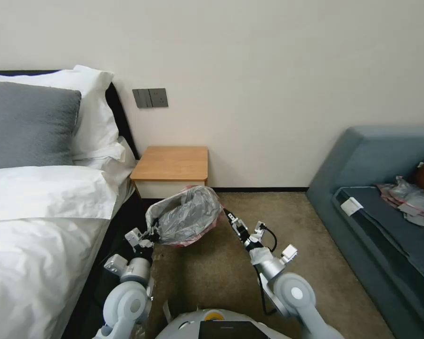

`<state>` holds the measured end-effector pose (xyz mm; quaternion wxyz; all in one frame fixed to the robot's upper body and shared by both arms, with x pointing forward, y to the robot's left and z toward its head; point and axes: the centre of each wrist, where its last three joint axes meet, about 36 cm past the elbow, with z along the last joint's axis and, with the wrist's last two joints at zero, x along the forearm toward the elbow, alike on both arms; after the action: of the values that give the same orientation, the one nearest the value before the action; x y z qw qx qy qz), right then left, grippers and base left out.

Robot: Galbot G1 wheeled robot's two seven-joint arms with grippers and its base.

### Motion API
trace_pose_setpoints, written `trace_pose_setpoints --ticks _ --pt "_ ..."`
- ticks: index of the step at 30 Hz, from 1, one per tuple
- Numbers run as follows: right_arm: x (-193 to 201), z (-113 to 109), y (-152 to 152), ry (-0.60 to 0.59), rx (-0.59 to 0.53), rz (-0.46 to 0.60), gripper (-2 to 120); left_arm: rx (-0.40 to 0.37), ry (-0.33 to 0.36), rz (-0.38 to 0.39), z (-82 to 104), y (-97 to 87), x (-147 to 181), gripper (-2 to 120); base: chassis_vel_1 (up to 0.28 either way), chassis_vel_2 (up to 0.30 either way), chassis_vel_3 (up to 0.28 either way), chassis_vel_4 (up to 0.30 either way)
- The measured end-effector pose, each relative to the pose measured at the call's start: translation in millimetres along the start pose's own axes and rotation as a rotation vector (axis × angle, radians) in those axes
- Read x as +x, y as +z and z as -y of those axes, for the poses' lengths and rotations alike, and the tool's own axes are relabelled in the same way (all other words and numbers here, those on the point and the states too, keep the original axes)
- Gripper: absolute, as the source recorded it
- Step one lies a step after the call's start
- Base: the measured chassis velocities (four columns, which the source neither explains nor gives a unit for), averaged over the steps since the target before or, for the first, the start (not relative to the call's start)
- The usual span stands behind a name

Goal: Pick up the garbage bag from the table and place it over the trash can.

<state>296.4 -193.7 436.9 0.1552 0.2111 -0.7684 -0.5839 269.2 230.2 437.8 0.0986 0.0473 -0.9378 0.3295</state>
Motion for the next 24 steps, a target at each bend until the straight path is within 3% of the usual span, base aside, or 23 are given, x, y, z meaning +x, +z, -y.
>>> trace_pose_setpoints --ticks 15,24 --pt "-22.2 9.2 -9.0 -0.012 -0.011 0.016 100 0.025 0.009 -0.027 2.6 -0.5 -1.9 4 0.000 0.000 0.000 0.000" --pt "-27.3 9.8 -11.4 -0.016 -0.008 0.020 69 0.047 0.013 -0.039 5.2 -0.5 -3.0 4 0.000 0.000 0.000 0.000"
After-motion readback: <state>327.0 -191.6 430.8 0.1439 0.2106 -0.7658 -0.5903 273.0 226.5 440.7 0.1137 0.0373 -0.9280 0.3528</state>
